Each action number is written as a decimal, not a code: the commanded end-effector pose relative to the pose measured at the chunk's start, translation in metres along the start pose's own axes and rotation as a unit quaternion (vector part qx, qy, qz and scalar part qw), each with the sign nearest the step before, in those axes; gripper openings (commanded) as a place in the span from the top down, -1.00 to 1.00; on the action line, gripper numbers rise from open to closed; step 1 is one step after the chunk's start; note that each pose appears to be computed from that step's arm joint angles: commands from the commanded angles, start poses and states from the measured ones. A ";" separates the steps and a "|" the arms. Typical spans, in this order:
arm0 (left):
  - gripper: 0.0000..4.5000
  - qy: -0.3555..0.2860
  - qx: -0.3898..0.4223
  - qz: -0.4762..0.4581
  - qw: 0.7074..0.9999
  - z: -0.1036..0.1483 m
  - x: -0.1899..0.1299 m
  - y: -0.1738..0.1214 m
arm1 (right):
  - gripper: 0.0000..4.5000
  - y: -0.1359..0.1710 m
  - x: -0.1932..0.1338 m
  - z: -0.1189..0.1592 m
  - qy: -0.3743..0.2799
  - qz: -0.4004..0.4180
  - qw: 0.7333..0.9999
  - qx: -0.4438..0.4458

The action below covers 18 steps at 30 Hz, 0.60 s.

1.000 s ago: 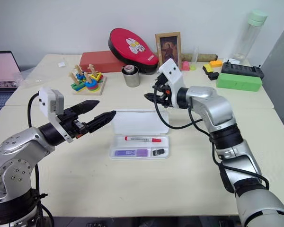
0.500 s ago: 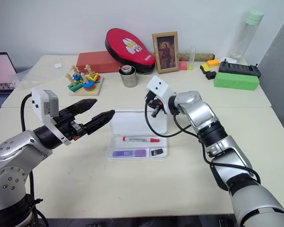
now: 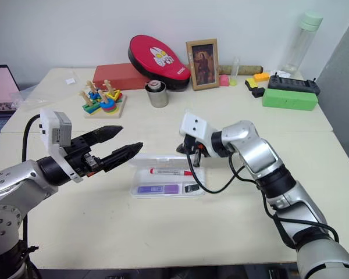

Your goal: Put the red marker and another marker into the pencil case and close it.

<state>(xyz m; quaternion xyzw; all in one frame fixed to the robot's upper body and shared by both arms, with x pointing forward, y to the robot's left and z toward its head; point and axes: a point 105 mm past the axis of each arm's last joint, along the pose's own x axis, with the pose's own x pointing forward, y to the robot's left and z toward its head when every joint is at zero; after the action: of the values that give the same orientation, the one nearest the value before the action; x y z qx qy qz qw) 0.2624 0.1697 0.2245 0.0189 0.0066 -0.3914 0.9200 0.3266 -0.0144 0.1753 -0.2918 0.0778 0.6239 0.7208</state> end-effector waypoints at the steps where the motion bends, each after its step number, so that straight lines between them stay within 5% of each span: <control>1: -1.00 0.024 0.004 -0.047 0.999 -0.004 -0.012 -0.016 | 0.98 0.023 0.001 0.002 0.022 0.047 0.997 -0.052; 12: -1.00 0.107 -0.002 -0.071 0.992 -0.031 -0.028 -0.019 | 0.98 0.041 0.029 -0.060 0.137 0.072 0.988 -0.030; 18: -1.00 0.088 0.007 -0.029 0.996 -0.026 -0.023 -0.006 | 0.98 0.035 0.024 -0.043 0.080 0.063 0.995 0.003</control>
<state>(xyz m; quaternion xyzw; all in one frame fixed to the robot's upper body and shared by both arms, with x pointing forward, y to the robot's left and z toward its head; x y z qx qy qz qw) 0.2358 0.1792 0.1900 0.0473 0.1113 -0.4360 0.8918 0.3090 -0.0120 0.1211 -0.3574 0.1416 0.6425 0.6628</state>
